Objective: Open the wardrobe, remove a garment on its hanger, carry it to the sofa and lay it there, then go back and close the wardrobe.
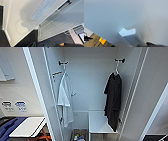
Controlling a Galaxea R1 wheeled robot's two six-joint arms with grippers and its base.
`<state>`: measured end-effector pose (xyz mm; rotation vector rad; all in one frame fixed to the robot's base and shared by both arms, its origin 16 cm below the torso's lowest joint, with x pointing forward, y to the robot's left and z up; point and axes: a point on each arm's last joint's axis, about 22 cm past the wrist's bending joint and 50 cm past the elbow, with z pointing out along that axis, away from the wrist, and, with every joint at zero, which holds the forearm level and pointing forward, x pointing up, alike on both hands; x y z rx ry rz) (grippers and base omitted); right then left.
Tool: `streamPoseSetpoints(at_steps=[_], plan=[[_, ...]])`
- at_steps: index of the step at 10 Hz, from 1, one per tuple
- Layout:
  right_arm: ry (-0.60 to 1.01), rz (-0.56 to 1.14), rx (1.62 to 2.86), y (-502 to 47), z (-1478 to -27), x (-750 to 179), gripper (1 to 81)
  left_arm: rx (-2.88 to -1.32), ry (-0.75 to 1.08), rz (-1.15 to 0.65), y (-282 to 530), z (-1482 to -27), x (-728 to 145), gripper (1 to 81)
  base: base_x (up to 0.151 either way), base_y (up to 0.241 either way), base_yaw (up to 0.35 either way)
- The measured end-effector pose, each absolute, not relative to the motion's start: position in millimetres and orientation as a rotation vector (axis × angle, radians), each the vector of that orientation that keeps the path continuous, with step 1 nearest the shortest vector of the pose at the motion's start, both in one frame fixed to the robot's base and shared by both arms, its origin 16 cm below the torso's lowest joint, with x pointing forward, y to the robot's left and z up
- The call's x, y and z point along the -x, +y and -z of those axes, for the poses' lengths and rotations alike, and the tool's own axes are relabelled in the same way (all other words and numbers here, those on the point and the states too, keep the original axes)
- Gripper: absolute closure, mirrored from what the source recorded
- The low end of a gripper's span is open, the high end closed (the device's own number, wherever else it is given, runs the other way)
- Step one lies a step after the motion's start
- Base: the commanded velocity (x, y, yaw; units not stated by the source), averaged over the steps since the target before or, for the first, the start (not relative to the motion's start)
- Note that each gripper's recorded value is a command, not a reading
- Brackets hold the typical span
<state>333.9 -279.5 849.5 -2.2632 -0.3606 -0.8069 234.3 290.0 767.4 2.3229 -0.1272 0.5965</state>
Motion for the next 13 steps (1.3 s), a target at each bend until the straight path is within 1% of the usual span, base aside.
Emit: streamPoseSetpoints(at_steps=[1,3,4,5,6,7,8,9,10,11,12,13], plan=[[-0.352,0.798,2.3,-291.9,-838.6,-334.7,1.0,-2.347,-0.097,-0.577,299.9,-756.6,-220.0,1.0,0.0,0.0,0.0],[-0.31,0.719,2.402,-317.6,-800.9,-330.3,1.0,-2.371,-0.055,-0.593,312.0,-741.2,-214.2,1.0,0.0,0.0,0.0],[-0.27,0.637,2.497,-343.6,-770.2,-324.8,1.0,-2.385,-0.04,-0.599,316.2,-729.3,-214.8,1.0,0.0,0.0,0.0],[-0.246,0.584,2.564,-364.1,-750.4,-320.8,1.0,-2.394,-0.025,-0.597,316.1,-716.1,-213.0,1.0,0.0,0.0,0.0],[-0.199,0.528,2.653,-396.4,-725.8,-316.4,1.0,-2.406,-0.008,-0.584,315.1,-700.4,-208.7,1.0,0.0,0.0,0.0],[-0.162,0.527,2.751,-442.0,-706.2,-317.6,1.0,-2.422,0.002,-0.569,312.5,-681.3,-204.4,1.0,0.0,0.0,0.0],[-0.094,0.539,2.81,-474.4,-699.1,-320.9,1.0,-2.43,0.016,-0.56,307.6,-664.9,-200.9,1.0,0.0,0.0,0.0],[0.032,0.531,2.851,-501.9,-694.0,-322.2,1.0,-2.443,0.025,-0.55,304.2,-648.6,-195.6,1.0,0.0,0.0,0.0],[-0.01,0.512,2.886,-506.8,-680.7,-317.8,1.0,-2.459,0.038,-0.537,302.1,-632.8,-190.2,1.0,0.0,0.0,0.0],[-0.033,0.472,2.866,-483.4,-659.7,-306.5,1.0,-2.474,0.052,-0.519,299.6,-617.8,-183.1,1.0,0.0,0.0,0.0],[-0.004,0.418,2.836,-457.3,-639.0,-292.8,1.0,-2.486,0.06,-0.508,295.5,-603.9,-180.1,1.0,0.0,0.0,0.0],[0.02,0.401,2.808,-437.5,-625.3,-285.5,1.0,-2.5,0.068,-0.499,293.2,-591.7,-177.0,1.0,0.0,0.0,0.0]])
